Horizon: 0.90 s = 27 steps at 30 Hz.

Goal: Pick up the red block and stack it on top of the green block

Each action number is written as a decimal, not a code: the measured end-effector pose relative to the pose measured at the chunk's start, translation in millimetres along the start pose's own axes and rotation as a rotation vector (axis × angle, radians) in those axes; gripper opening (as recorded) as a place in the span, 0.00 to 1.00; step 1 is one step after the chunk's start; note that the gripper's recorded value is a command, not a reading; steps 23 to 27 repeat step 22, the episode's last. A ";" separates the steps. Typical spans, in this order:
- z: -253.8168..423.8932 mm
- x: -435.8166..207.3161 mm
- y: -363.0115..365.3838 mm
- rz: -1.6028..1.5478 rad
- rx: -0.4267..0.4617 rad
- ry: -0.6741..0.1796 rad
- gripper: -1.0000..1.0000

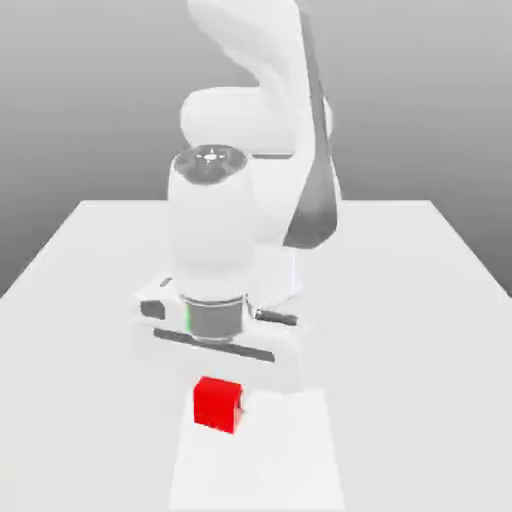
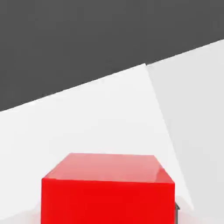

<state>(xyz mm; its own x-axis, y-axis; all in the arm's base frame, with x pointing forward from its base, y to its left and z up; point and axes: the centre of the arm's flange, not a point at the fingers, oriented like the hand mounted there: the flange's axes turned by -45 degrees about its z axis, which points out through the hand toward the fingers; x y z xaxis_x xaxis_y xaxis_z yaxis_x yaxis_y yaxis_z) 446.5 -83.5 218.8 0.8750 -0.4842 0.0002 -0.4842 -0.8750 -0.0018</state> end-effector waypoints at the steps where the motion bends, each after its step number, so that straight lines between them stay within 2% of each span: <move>1: -2.2 14.5 9.9 0.063 0.000 0.000 0.00; 13: -25.2 152.5 195.7 0.841 0.001 0.001 0.00; 16: 11.9 159.5 211.6 0.893 0.001 0.002 0.00; 17: 26.6 159.5 212.7 0.897 0.000 0.002 1.00; 27: 26.6 159.5 212.7 0.897 0.000 0.002 1.00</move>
